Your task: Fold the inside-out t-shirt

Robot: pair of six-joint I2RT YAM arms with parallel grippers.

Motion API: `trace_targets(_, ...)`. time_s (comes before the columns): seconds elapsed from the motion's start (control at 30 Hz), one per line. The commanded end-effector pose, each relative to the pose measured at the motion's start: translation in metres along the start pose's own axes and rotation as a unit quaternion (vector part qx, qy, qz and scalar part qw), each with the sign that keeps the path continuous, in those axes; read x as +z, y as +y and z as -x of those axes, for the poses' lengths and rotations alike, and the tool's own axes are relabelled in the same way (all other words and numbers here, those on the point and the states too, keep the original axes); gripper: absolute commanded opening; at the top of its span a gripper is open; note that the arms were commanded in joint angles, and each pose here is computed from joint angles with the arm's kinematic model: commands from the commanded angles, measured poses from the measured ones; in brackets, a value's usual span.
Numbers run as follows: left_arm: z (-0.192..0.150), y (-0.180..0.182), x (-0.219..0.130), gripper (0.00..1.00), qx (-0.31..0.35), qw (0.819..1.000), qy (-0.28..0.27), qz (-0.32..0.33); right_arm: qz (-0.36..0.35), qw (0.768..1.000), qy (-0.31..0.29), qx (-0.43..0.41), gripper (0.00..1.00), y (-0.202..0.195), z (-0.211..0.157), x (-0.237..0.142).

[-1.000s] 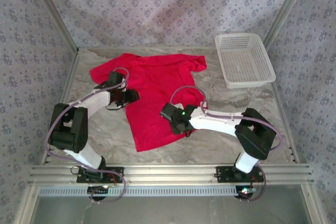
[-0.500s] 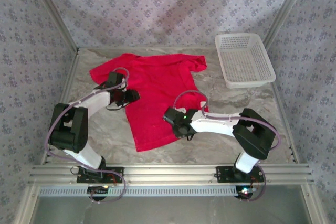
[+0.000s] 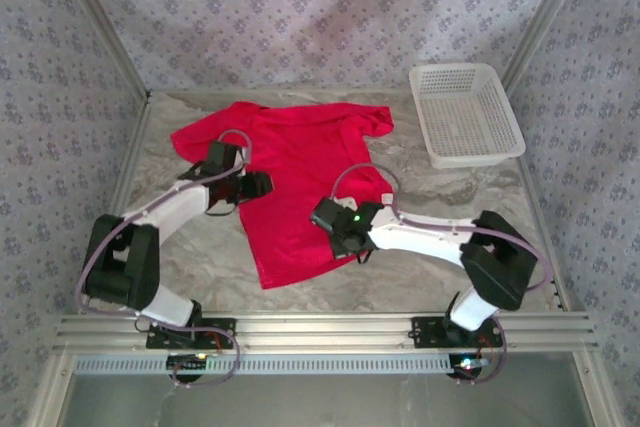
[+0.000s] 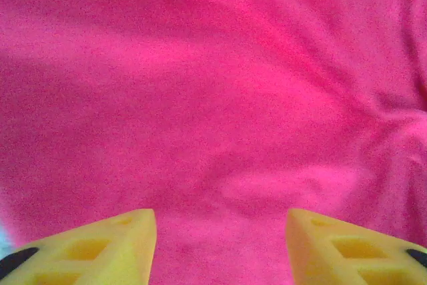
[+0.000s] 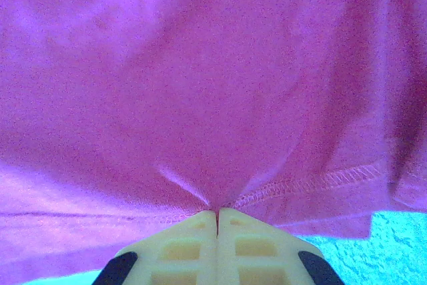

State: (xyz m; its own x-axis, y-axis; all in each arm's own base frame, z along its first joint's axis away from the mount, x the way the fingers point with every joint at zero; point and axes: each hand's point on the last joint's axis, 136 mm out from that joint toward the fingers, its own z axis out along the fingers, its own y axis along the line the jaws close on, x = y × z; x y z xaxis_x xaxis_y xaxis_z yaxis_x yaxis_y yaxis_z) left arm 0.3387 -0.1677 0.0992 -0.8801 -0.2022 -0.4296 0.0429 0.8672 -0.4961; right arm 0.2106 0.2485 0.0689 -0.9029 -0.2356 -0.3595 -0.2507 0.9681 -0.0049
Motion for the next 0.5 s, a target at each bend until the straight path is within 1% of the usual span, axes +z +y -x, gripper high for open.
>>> trace_targets(0.0, 0.001, -0.065, -0.025, 0.61, 0.149, 0.982, -0.066, -0.096, 0.051, 0.998, -0.036, 0.027, 0.0, 0.003, 0.024, -0.03)
trace_targets(0.07, -0.017, -0.098, -0.038, 0.67, 0.215, 0.958, -0.085, -0.169, 0.1, 0.992, -0.047, 0.056, 0.0, 0.009, 0.036, -0.035)
trace_targets(0.13, -0.035, -0.118, -0.045, 0.72, 0.253, 0.94, -0.096, -0.21, 0.135, 0.986, -0.056, 0.077, 0.0, 0.012, 0.047, -0.037)
trace_targets(0.2, -0.057, -0.131, -0.045, 0.73, 0.288, 0.924, -0.084, -0.238, 0.149, 0.983, -0.058, 0.093, 0.0, 0.009, 0.054, -0.037)
trace_targets(0.23, -0.07, -0.136, -0.042, 0.73, 0.302, 0.919, -0.074, -0.245, 0.157, 0.98, -0.059, 0.107, 0.0, 0.007, 0.058, -0.037)
trace_targets(0.33, -0.097, -0.142, -0.034, 0.73, 0.327, 0.911, -0.048, -0.246, 0.18, 0.971, -0.057, 0.144, 0.0, 0.001, 0.068, -0.036)
trace_targets(0.47, -0.125, -0.139, -0.019, 0.75, 0.366, 0.904, -0.028, -0.219, 0.198, 0.961, -0.055, 0.183, 0.0, -0.008, 0.077, -0.035)
